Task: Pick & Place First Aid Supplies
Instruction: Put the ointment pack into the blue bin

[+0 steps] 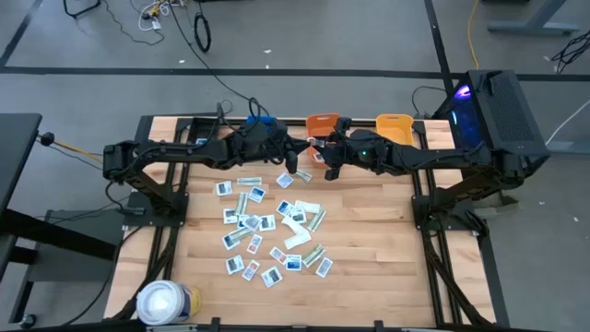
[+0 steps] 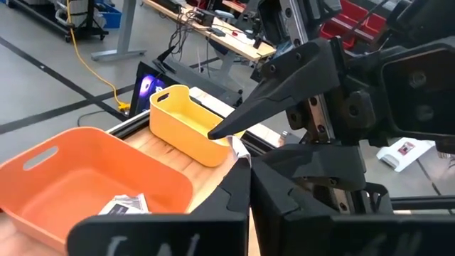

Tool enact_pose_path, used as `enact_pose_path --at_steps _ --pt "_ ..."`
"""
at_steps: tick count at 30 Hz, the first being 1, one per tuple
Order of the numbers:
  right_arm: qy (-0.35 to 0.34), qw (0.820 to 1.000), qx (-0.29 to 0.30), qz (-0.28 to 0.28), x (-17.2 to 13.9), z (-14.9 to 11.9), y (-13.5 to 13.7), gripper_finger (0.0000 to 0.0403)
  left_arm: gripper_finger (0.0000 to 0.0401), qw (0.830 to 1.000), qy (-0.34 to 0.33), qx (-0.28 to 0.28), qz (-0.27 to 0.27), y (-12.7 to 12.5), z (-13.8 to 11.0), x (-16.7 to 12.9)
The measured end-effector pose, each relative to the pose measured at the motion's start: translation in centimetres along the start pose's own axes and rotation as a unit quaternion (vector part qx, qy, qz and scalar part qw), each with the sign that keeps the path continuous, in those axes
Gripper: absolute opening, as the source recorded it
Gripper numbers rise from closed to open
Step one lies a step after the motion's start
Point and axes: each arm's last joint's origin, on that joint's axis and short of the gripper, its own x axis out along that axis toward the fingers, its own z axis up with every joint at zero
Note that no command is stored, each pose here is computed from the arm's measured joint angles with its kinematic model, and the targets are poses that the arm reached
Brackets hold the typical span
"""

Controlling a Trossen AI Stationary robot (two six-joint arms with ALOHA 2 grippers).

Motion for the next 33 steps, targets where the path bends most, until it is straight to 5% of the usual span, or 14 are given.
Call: enact_pose_path --at_steps 6,22,33 --pt "-0.001 1.000 0.002 -0.001 0.0 0.0 0.0 0.0132 0.0002 1.000 0.000 0.006 0.000 0.0 0.0 0.0" --pt "-0.014 0.999 0.043 -0.011 -0.1 0.3 -0.3 0.0284 0.0001 1.000 -0.005 0.012 0.019 1.0 0.4 0.0" --pt "-0.030 0.984 0.161 -0.066 -2.6 1.0 -2.2 0.0288 0.0000 0.998 -0.016 0.036 0.039 1.9 1.6 -0.8"
